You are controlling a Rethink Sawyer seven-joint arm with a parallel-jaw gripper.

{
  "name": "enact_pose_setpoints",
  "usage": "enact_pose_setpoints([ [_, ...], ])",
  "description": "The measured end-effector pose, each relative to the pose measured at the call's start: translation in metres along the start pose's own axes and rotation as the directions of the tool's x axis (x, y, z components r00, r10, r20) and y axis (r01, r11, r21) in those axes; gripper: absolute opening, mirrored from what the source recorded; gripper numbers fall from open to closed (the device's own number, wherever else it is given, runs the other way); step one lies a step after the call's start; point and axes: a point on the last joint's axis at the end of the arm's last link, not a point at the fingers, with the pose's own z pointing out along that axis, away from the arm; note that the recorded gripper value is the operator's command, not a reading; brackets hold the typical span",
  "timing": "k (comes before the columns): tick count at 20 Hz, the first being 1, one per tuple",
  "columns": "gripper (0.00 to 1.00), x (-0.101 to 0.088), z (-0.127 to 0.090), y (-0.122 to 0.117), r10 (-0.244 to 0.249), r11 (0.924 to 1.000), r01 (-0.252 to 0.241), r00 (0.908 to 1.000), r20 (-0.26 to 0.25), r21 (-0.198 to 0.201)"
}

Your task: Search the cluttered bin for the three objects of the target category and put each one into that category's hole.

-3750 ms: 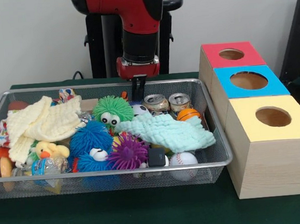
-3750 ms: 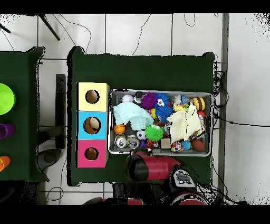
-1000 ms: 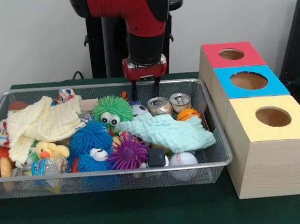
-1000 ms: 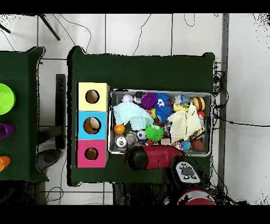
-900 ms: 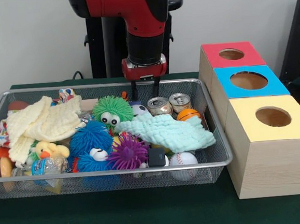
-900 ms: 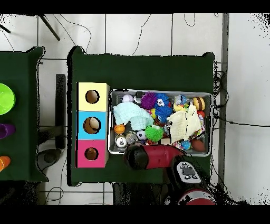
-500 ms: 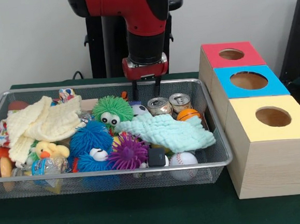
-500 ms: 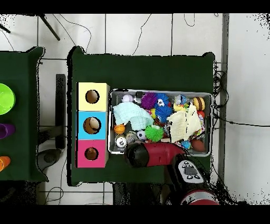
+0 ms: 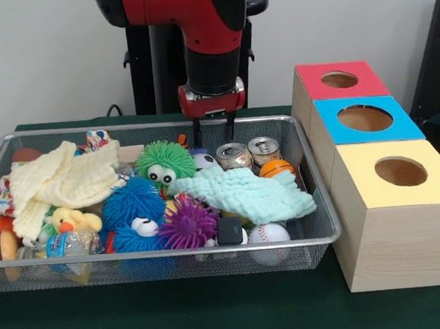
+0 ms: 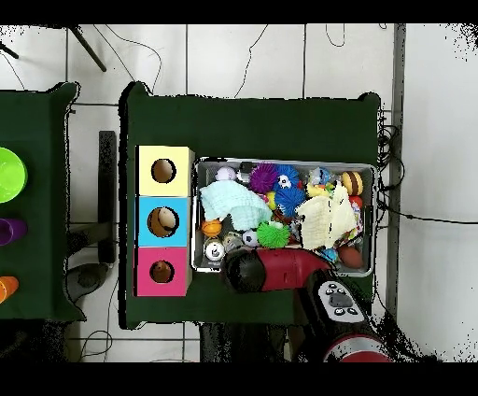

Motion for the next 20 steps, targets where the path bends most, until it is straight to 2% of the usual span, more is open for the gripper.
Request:
enact_pose_setpoints([
  [13, 1.00, -0.004, -0.001, -0.022, 0.001, 1.0000, -0.001, 1.0000, -0.005, 0.005],
  [20, 1.00, -0.011, -0.005, -0.026, 0.004, 1.0000, -0.004, 1.0000, -0.006, 0.000],
])
